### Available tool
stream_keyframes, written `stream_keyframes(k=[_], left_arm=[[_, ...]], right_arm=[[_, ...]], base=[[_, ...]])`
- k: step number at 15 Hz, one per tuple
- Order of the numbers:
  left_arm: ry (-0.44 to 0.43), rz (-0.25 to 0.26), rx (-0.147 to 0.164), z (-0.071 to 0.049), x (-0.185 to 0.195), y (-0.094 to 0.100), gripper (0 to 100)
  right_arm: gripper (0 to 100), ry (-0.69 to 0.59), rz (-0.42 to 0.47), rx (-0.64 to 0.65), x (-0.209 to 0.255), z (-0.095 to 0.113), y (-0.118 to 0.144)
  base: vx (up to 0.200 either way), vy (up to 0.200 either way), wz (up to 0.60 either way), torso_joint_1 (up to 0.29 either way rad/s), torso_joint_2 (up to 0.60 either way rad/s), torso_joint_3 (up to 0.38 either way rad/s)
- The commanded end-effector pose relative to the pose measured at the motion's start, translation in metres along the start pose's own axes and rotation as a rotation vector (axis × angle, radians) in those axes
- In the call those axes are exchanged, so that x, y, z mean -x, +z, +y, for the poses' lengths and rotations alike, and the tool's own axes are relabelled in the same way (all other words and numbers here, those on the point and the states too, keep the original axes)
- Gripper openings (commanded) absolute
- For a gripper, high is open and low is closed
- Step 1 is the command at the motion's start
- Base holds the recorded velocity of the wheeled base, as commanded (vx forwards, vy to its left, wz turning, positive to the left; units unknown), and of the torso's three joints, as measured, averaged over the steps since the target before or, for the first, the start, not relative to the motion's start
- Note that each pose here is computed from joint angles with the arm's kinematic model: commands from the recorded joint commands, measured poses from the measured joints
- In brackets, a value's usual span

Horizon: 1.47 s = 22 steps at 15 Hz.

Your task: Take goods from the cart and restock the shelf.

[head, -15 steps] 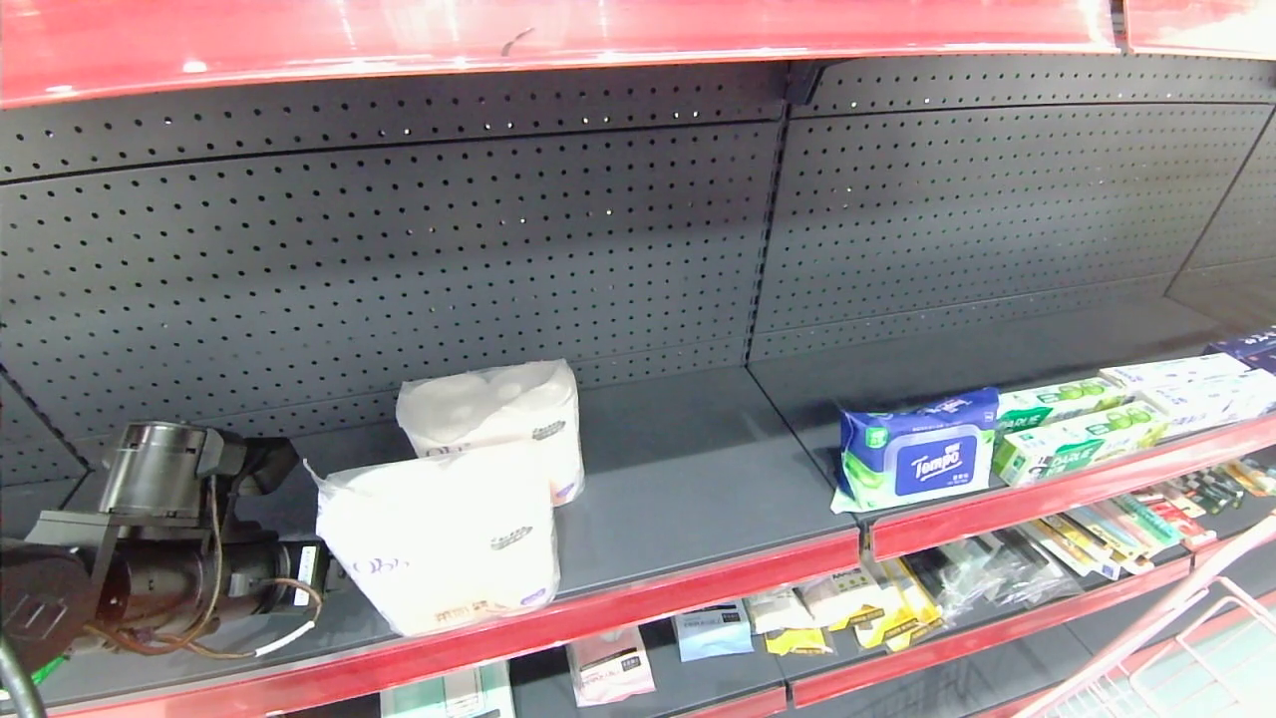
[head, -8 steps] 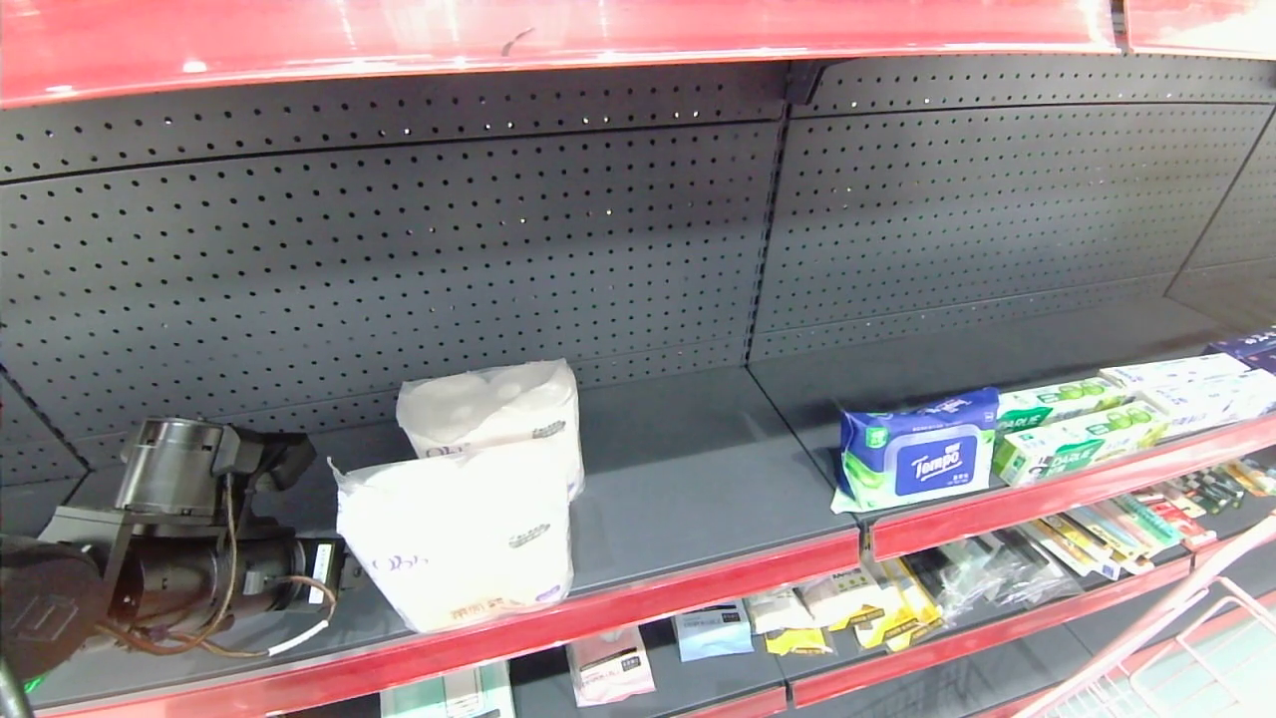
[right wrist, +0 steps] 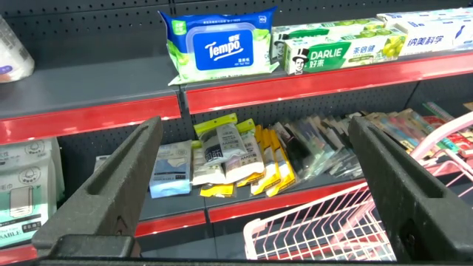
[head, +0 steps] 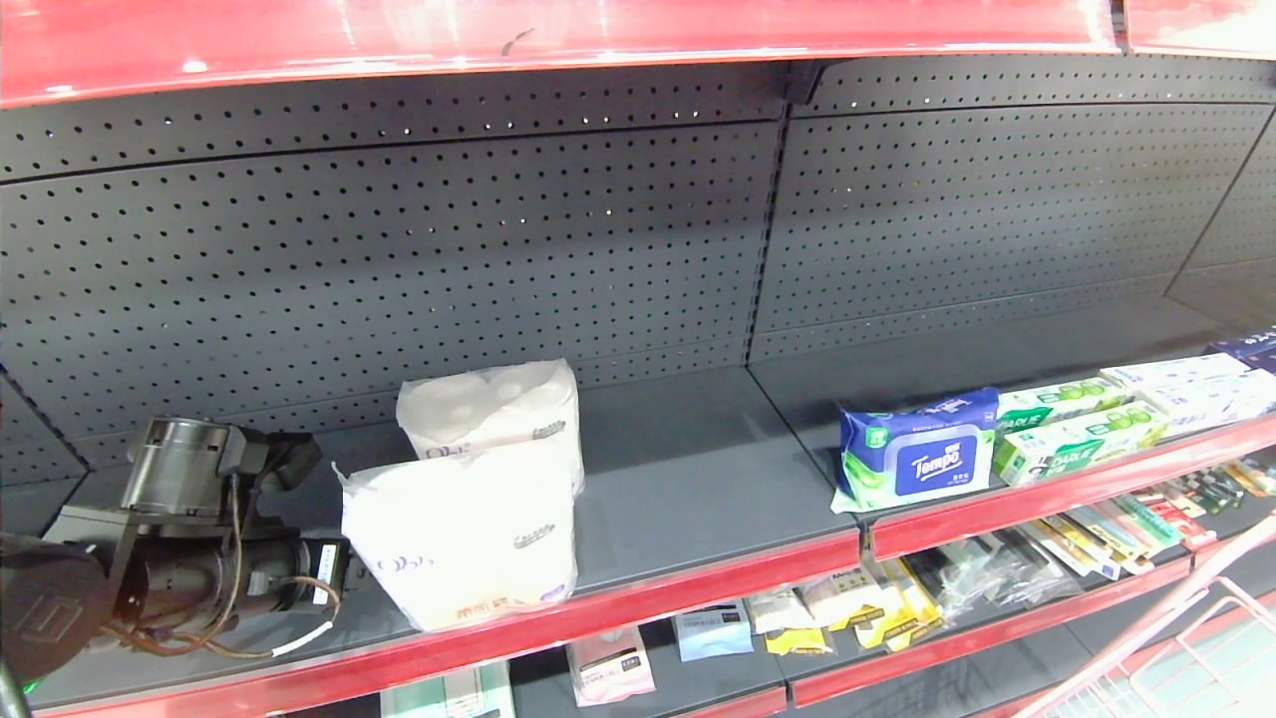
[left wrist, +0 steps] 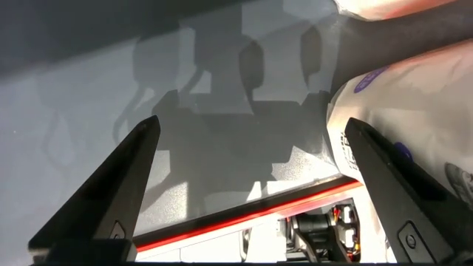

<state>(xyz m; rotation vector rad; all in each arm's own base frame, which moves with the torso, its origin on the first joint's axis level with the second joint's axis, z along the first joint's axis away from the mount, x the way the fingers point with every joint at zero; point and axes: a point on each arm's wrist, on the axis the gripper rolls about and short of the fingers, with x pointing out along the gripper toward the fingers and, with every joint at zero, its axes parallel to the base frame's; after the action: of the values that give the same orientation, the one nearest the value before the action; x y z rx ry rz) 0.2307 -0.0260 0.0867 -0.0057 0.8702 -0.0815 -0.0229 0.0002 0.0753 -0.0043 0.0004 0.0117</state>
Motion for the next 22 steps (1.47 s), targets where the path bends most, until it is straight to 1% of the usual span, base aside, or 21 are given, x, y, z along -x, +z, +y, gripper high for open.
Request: stream_keyframes(k=[1, 10, 17, 19, 22], left_arm=[[-0.008, -0.003, -0.008, -0.0029, 0.0004, 0.0001, 100], [-0.01, 0.013, -0.01, -0.0039, -0.0032, -0.0016, 100], [-0.011, 0.008, -0.012, -0.0044, -0.0045, 0.0007, 100], [-0.012, 0.016, -0.013, -0.0047, -0.0059, 0.0, 100], [-0.015, 0.014, -0.015, -0.0058, -0.0059, 0.0004, 100]], right_arm=[[100, 0.001, 0.001, 0.002, -0.0001, 0.0, 0.0], [100, 0.001, 0.001, 0.002, -0.0001, 0.0, 0.0], [100, 0.001, 0.001, 0.002, -0.0001, 0.0, 0.0], [100, 0.001, 0.001, 0.0, -0.0001, 0.0, 0.0], [100, 0.001, 0.001, 0.002, -0.0001, 0.0, 0.0]], base=[[0.0, 0.0, 0.0, 0.0, 0.0, 0.0], [0.0, 0.0, 0.0, 0.0, 0.0, 0.0], [0.0, 0.0, 0.0, 0.0, 0.0, 0.0], [0.0, 0.0, 0.0, 0.0, 0.0, 0.0], [0.0, 0.0, 0.0, 0.0, 0.0, 0.0]])
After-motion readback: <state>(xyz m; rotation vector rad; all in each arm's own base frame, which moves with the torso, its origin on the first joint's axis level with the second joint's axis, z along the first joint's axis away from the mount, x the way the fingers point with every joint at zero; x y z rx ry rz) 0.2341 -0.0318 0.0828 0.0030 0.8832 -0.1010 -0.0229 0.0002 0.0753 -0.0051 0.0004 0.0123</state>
